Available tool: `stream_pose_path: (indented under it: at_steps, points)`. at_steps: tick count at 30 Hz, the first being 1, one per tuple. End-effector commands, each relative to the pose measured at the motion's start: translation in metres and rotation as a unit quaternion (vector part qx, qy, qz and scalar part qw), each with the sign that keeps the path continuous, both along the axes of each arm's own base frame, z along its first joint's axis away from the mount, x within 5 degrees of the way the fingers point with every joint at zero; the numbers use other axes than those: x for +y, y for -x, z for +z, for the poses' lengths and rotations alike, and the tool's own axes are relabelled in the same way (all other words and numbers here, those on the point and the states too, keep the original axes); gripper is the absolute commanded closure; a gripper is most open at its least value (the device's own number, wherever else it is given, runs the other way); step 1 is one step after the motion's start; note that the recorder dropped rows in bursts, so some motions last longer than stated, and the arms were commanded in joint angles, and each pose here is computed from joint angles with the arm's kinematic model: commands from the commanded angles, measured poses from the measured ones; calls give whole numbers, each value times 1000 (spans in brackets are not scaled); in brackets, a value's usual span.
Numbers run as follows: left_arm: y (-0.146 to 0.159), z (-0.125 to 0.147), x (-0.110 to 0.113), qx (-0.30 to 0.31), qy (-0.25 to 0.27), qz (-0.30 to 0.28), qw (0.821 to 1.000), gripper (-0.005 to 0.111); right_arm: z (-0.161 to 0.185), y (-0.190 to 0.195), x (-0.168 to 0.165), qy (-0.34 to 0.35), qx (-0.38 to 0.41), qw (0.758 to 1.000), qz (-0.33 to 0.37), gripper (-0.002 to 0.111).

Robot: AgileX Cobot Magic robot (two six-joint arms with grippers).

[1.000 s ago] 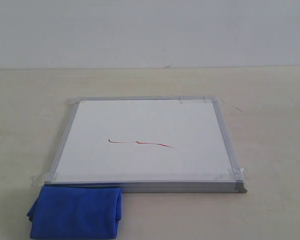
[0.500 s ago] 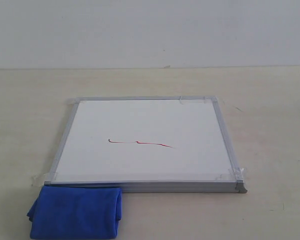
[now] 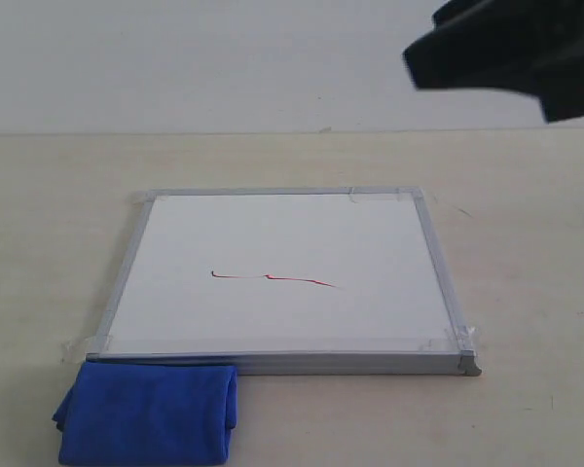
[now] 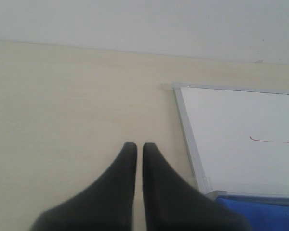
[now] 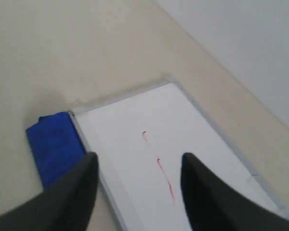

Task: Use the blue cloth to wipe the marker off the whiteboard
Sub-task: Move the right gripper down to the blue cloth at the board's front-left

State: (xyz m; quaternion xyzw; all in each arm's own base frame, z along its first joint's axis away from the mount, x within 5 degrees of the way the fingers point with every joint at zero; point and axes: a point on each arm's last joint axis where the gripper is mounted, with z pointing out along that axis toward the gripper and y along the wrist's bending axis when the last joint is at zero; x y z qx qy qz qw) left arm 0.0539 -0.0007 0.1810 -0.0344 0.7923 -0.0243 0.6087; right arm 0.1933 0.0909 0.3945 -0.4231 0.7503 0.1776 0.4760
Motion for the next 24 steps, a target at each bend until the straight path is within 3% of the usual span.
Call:
stream_pose_path:
  at_steps: [1,5,11,24]
  points:
    - [0,2,-1,-6,4,-3,1000,102,-21,-17,22,17,25,995,97,45]
    - [0,2,-1,-6,4,-3,1000,102,-49,-22,58,46,50,981,183,45]
    - [0,2,-1,-6,4,-3,1000,102,-87,-25,114,74,57,966,241,45]
    - [0,2,-1,-6,4,-3,1000,102,-165,-27,189,137,38,956,258,45]
